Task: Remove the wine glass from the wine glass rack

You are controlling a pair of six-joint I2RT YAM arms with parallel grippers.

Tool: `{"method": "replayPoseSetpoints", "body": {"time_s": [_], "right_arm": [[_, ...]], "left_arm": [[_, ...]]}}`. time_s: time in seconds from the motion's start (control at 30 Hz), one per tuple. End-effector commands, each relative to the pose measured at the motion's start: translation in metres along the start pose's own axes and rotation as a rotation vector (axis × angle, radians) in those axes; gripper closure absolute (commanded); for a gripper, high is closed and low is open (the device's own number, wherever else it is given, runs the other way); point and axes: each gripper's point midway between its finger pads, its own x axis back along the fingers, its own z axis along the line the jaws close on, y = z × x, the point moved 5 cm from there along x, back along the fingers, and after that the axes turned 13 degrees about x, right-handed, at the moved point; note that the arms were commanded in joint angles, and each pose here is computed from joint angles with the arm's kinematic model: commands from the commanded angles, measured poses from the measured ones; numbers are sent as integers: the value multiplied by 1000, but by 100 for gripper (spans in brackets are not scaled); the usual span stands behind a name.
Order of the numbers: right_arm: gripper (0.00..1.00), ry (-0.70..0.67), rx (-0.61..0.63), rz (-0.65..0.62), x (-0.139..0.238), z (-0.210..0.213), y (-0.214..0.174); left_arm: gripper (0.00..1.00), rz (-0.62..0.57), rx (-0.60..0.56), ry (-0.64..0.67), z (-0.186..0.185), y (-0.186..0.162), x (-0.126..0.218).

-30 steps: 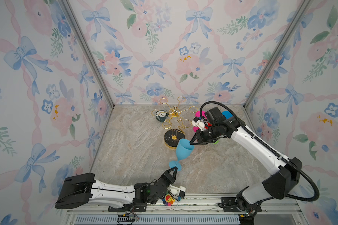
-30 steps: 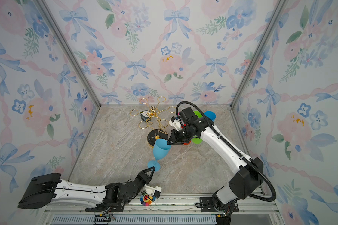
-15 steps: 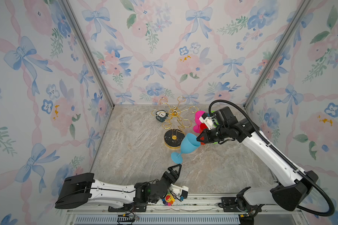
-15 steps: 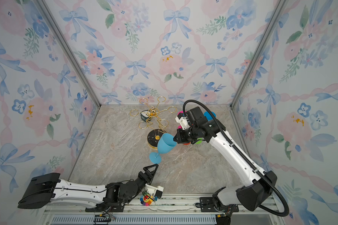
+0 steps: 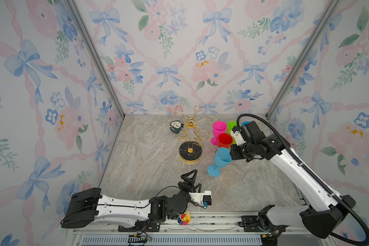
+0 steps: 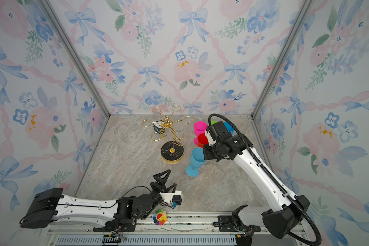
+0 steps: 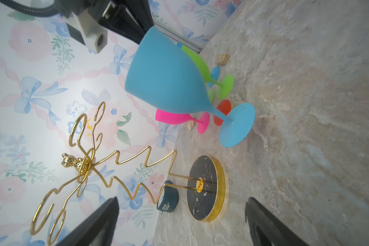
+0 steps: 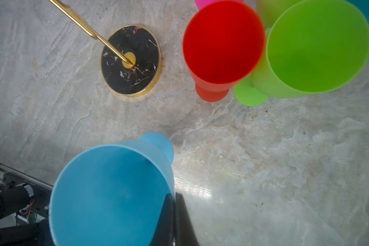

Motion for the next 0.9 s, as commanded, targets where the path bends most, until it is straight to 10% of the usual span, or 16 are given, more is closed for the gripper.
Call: {"method": "replayPoseSetpoints", "body": {"time_s": [0.0, 0.43, 0.87], "right_arm": [[100, -123, -1, 58, -6, -20, -18], [100, -225, -74, 51, -28, -51, -15], [100, -253, -102, 16, -39, -67, -3]], "left_arm": [[5, 72, 241, 53, 14, -11, -4], [3, 175, 811, 292, 102, -70, -20], [3, 301, 924, 489, 132, -123, -27]]}}
